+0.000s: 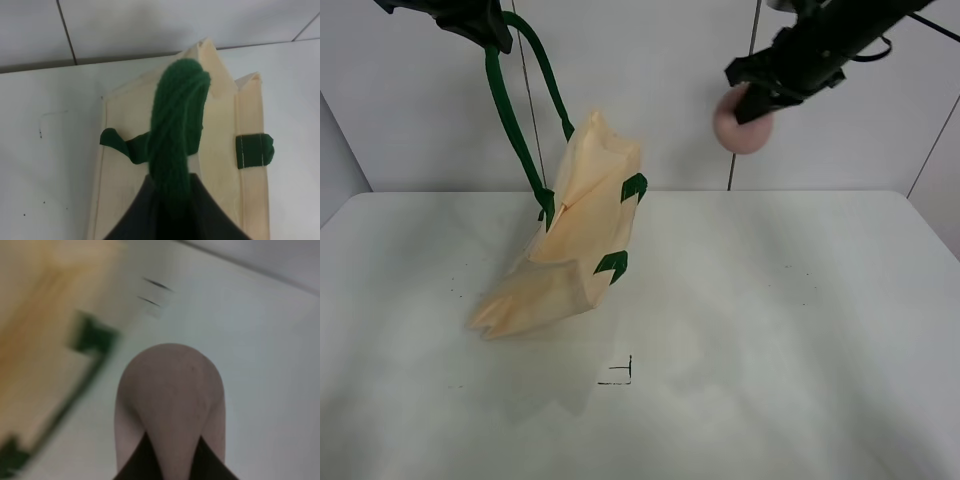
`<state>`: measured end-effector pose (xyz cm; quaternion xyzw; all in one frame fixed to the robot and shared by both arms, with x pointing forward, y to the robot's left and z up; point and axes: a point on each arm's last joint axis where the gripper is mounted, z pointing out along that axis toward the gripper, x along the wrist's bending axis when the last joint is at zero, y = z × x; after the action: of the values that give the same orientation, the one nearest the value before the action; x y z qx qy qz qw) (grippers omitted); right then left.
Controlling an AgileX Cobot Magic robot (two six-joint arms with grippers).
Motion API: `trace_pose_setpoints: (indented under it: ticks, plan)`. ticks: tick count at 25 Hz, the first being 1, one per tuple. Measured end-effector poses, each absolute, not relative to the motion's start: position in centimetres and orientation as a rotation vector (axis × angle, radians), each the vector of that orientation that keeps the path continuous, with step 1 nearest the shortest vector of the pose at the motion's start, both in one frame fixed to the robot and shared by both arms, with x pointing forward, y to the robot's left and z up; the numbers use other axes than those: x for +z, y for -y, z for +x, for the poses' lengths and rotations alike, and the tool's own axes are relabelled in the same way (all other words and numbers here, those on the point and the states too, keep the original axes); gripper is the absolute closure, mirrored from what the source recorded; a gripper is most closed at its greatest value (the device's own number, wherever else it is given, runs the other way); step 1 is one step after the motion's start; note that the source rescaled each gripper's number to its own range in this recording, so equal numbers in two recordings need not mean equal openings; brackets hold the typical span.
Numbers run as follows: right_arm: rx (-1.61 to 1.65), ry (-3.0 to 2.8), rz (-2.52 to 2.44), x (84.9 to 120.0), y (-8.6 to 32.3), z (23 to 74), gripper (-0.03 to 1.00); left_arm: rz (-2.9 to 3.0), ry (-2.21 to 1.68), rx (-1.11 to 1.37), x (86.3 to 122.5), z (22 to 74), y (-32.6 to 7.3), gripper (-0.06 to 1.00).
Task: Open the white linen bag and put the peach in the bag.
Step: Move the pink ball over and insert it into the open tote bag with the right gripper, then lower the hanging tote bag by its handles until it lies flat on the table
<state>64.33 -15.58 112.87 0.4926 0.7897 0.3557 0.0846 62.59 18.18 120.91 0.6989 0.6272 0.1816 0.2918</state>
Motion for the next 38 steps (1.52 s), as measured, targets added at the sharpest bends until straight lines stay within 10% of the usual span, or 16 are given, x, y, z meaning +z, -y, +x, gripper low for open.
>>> trace_pose_setpoints:
  ticks: [17, 24, 38]
  plan:
    - [1.125, -2.544, 1.413, 99.9, 0.3, 64.6, 0.94, 1.863, -1.672, 0.484, 120.9, 62.6, -18.2, 0.94]
    - [1.136, -2.552, 1.407, 98.7, -0.1, 65.0, 0.07, 1.863, -1.672, 0.484, 120.9, 62.6, -18.2, 0.94]
    - [0.617, -2.523, 1.451, 103.3, 3.6, 65.7, -0.03, 1.863, -1.671, 0.483, 120.9, 62.6, -18.2, 0.94]
